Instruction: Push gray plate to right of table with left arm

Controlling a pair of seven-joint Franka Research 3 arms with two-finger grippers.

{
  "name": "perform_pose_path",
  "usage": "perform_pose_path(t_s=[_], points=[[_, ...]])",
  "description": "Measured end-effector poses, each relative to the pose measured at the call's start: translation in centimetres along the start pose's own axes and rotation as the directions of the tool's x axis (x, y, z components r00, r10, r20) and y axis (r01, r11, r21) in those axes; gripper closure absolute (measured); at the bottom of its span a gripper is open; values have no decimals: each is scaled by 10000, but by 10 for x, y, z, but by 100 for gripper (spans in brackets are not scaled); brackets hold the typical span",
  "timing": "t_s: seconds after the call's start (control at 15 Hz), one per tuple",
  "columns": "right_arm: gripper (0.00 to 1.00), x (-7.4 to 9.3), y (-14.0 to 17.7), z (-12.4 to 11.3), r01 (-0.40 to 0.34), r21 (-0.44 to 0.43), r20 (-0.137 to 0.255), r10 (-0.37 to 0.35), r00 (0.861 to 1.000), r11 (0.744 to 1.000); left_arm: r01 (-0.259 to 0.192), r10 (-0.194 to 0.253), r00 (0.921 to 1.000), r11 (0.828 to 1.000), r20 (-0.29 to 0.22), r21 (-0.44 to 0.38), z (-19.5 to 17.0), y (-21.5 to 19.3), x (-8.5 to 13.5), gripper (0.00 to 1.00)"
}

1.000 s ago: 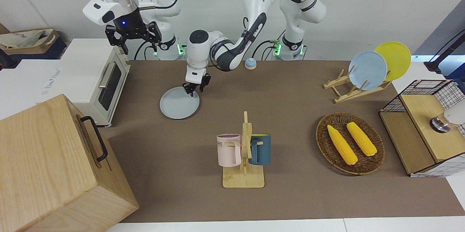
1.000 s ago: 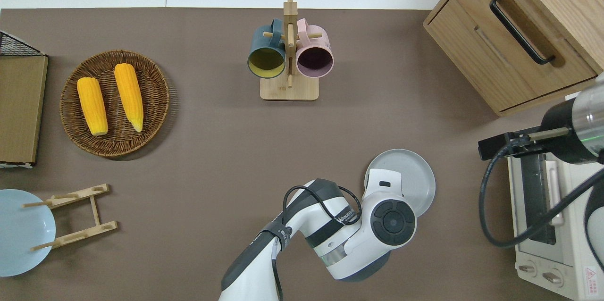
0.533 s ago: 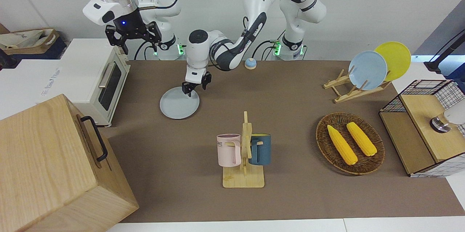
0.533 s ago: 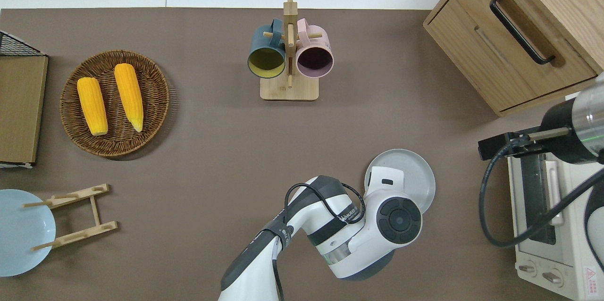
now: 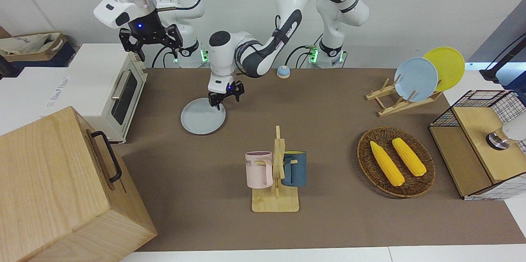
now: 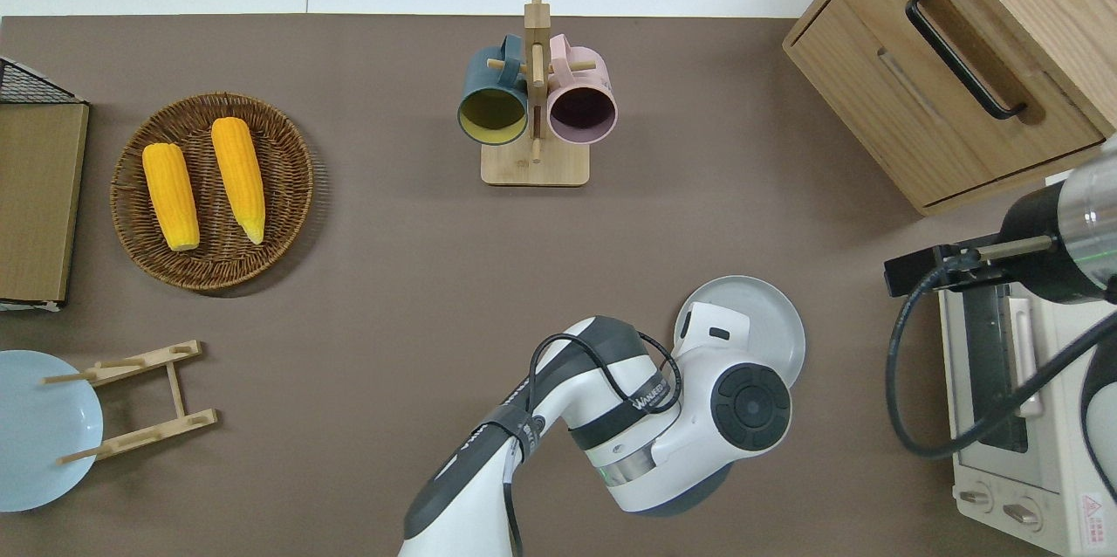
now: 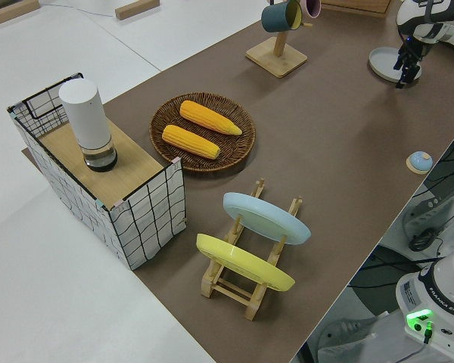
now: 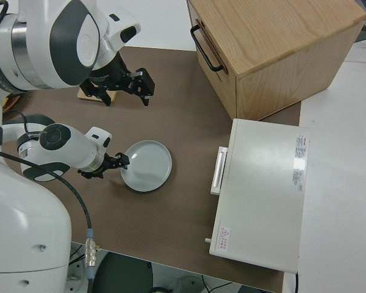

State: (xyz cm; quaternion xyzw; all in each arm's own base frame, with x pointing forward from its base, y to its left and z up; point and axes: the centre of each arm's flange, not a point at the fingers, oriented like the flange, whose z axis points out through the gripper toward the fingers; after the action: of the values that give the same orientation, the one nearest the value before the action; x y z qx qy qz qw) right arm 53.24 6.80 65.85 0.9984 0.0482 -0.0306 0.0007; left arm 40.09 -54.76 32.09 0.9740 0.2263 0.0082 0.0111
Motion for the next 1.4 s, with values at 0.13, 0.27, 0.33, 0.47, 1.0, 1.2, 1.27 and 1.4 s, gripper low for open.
perform_pose_path(t_s=[0.13,0.27,0.33,0.47,1.0,1.2,1.27,1.4], points=[[1,0,0,0,0,0,0,0,10000,10000,-442,445,9990,9987,-96,237,-11,-4,10,2],[1,0,0,0,0,0,0,0,10000,10000,-739,747,9971,9960,-149,495,-24,-12,26,2],[1,0,0,0,0,0,0,0,10000,10000,-877,889,9959,9943,-164,613,-31,-16,35,2],[1,0,0,0,0,0,0,0,10000,10000,-1189,1210,9925,9894,-203,837,-49,-27,54,1],[1,0,0,0,0,0,0,0,10000,10000,-2424,2469,9690,9572,-88,1581,-111,-76,123,1],[1,0,0,0,0,0,0,0,10000,10000,-2859,2885,9574,9427,100,1719,-135,-100,153,1],[1,0,0,0,0,0,0,0,10000,10000,-3004,3006,9534,9386,253,1696,-143,-110,163,1],[1,0,0,0,0,0,0,0,10000,10000,-3250,3223,9457,9328,433,1558,-161,-132,190,1]])
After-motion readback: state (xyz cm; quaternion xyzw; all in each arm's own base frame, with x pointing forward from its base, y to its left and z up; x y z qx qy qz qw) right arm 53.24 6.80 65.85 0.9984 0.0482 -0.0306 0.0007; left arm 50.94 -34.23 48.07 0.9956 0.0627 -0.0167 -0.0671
